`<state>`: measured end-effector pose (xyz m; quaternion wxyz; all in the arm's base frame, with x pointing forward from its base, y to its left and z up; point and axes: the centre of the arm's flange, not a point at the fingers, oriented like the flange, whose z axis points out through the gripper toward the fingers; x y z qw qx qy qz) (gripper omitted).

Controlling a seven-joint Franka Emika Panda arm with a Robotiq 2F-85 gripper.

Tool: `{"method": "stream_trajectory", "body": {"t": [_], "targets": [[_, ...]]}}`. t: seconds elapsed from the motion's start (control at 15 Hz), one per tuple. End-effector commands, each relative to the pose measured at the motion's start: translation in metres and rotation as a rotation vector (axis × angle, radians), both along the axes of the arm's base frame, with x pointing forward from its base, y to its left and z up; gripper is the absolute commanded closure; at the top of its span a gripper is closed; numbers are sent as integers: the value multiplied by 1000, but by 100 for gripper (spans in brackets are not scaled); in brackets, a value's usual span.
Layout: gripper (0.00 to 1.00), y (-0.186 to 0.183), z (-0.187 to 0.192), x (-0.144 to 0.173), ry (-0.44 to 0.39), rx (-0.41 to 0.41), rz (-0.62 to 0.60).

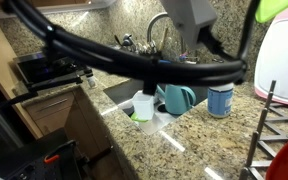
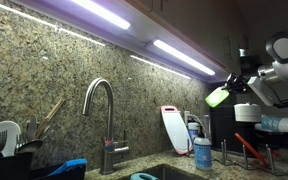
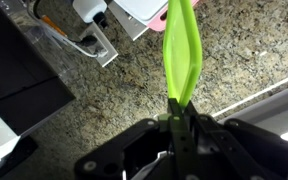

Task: Take the green lid from the sink and put it on the dish rack

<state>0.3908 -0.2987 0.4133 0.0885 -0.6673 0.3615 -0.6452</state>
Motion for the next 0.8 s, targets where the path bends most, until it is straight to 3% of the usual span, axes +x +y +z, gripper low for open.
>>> {"method": "stream_trajectory", "body": {"t": [0.0,0.47,0.53,0.73], "targets": [[98,9,-20,4,13,1,-22],[98,-7,-19,7,57,30,-53],[93,-14,-22,-6,45,22,-34],[93,-16,-22,-4,50,21,-36]]}}
